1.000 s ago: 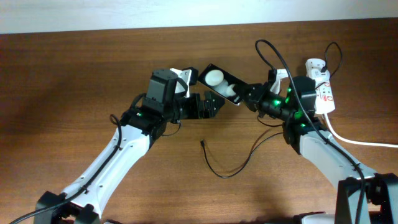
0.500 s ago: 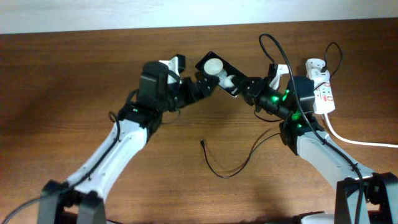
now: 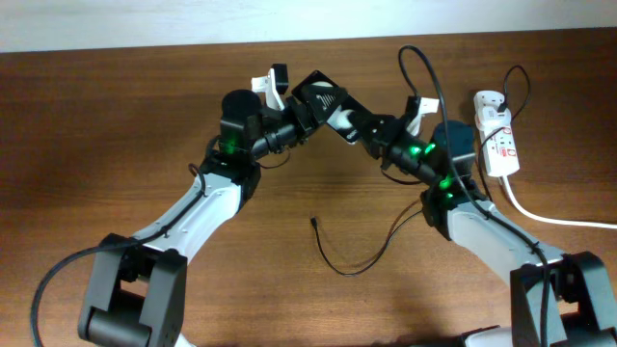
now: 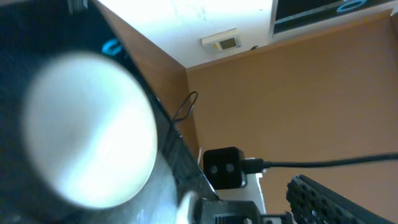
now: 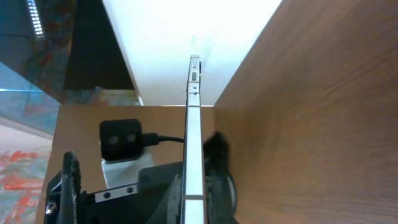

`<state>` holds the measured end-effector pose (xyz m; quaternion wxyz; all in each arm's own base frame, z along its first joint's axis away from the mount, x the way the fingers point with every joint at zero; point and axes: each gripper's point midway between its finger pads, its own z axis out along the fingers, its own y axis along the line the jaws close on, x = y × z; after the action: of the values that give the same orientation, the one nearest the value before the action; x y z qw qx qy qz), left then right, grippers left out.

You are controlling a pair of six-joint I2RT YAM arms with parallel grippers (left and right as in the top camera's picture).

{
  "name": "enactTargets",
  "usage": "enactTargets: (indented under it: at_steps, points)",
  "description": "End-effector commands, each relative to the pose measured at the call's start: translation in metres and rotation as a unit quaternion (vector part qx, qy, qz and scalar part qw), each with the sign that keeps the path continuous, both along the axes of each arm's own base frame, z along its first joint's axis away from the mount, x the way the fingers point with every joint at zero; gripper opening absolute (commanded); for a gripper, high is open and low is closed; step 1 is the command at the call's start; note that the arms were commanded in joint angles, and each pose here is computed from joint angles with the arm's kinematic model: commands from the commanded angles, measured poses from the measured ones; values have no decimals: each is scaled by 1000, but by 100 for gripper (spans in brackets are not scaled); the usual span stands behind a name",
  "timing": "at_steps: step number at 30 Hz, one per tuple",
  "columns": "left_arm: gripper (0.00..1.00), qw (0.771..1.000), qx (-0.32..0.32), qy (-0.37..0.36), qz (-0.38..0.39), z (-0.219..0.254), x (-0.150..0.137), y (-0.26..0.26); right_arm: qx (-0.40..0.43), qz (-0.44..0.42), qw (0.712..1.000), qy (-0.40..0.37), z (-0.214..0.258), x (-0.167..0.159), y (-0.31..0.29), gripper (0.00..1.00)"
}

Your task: Plug charger to phone and switch on socket

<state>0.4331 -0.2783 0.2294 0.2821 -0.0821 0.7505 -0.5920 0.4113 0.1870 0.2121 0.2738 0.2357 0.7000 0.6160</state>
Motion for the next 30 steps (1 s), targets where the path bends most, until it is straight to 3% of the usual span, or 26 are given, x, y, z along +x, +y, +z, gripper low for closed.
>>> enactTargets:
  at_steps: [1, 4, 9, 11, 18, 20, 21, 22, 23, 24, 27, 30]
  points:
    - [99, 1000, -14, 7, 14, 4, 5, -1, 3, -6, 1000, -19, 11, 0, 11, 4]
    - [98, 999, -41, -1, 16, 18, 6, -2, 4, -2, 1000, -21, 12, -1, 16, 4]
    - [84, 997, -72, -5, 21, 33, 8, -1, 7, -23, 999, -37, 19, 4, 11, 4]
    - [67, 997, -72, -6, 28, 33, 10, 0, 7, -25, 999, -37, 19, 5, 10, 4]
    - [26, 997, -74, -7, 31, 34, 11, 1, 12, -36, 999, -31, 18, 7, 7, 4]
    - [6, 997, -73, -4, 32, 33, 11, 1, 19, -40, 999, -20, 17, 8, 6, 4]
    - [0, 997, -71, -1, 33, 31, 11, 1, 20, -35, 999, -21, 18, 7, 8, 15]
    - [0, 997, -68, 7, 34, 27, 11, 1, 12, -16, 999, -29, 18, 3, 12, 75]
    - [0, 997, -65, 13, 34, 25, 11, 1, -9, 4, 999, -53, 18, -1, 14, 95]
    - [0, 997, -59, 28, 36, 18, 11, 2, -36, 26, 996, -80, 16, -5, 13, 99]
    - [0, 995, -36, 87, 38, -9, 11, 15, -87, 62, 992, -69, -11, -9, -18, 99]
    - [0, 995, -16, 96, 25, -21, 12, 38, -114, 60, 988, -90, -10, -11, -59, 99]
